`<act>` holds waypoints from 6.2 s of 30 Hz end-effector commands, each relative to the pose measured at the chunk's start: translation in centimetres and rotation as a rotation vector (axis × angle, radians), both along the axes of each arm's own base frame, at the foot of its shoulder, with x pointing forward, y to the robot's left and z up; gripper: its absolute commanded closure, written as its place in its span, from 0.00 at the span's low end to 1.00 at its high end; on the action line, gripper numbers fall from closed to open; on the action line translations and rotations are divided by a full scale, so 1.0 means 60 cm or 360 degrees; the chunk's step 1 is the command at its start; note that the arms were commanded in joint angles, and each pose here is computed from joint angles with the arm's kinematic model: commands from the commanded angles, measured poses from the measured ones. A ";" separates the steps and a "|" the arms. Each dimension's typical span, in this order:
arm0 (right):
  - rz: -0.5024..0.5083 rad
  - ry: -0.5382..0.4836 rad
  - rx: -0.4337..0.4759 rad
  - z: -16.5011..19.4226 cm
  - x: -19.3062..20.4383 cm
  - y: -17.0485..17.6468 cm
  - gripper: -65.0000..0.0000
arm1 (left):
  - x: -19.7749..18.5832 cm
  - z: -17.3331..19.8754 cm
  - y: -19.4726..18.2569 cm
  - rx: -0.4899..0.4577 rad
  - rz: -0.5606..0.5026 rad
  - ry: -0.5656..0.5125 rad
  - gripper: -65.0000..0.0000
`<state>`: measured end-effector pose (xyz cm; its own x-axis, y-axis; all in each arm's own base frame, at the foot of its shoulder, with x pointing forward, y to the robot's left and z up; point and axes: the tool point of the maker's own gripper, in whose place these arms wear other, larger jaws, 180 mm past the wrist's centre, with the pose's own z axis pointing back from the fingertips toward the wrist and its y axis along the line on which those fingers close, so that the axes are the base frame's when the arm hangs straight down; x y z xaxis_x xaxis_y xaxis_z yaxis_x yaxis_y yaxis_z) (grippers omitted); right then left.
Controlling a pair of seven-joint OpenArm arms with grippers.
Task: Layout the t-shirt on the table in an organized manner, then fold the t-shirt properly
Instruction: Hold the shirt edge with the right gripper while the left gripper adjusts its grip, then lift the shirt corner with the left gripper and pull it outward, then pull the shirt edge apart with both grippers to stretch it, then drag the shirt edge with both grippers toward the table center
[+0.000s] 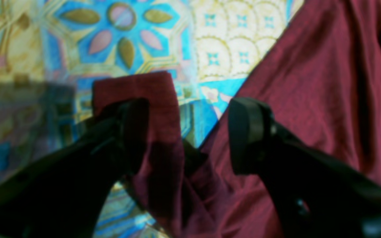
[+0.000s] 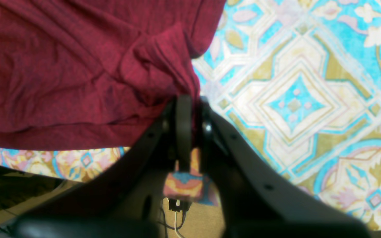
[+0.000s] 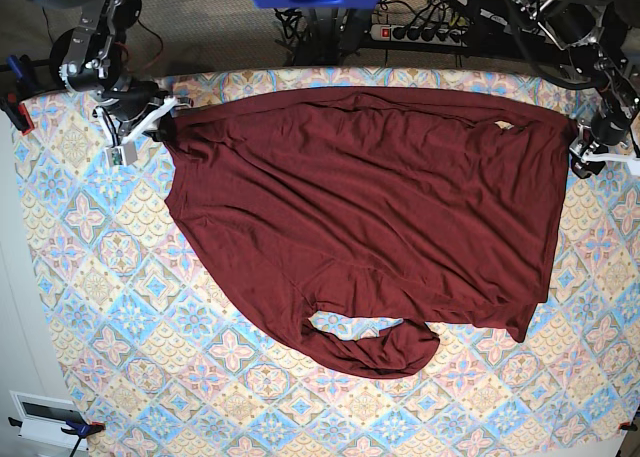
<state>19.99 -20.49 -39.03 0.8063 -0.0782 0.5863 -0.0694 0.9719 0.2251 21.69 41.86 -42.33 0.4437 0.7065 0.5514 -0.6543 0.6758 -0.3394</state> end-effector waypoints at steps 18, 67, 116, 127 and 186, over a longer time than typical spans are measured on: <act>0.0009 -0.0073 -0.0004 0.017 0.014 -0.002 1.00 | -0.046 0.023 0.004 0.0119 0.0149 0.0183 0.56; -0.0077 -0.0174 -0.0042 0.041 0.048 -0.034 1.00 | 0.078 0.288 -0.053 -0.0125 -0.0109 -0.0929 1.00; -0.0113 -0.0183 -0.0050 0.045 0.048 -0.047 1.00 | -0.047 0.079 -0.068 -0.0191 -0.0503 0.0085 0.39; -0.0112 -0.0177 -0.0053 0.044 0.047 -0.047 1.00 | -0.060 0.038 -0.058 -0.0197 -0.0386 0.0106 0.39; -0.0094 -0.0129 -0.0065 0.044 0.051 -0.049 1.00 | 0.105 0.141 -0.069 -0.0335 -0.0233 -0.0487 1.00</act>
<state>22.35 -23.08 -37.45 0.7798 -0.1088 0.6166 -0.0161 0.9810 0.1935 27.21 36.88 -35.61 0.4187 0.7692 0.4828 -0.4329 0.6364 -0.6385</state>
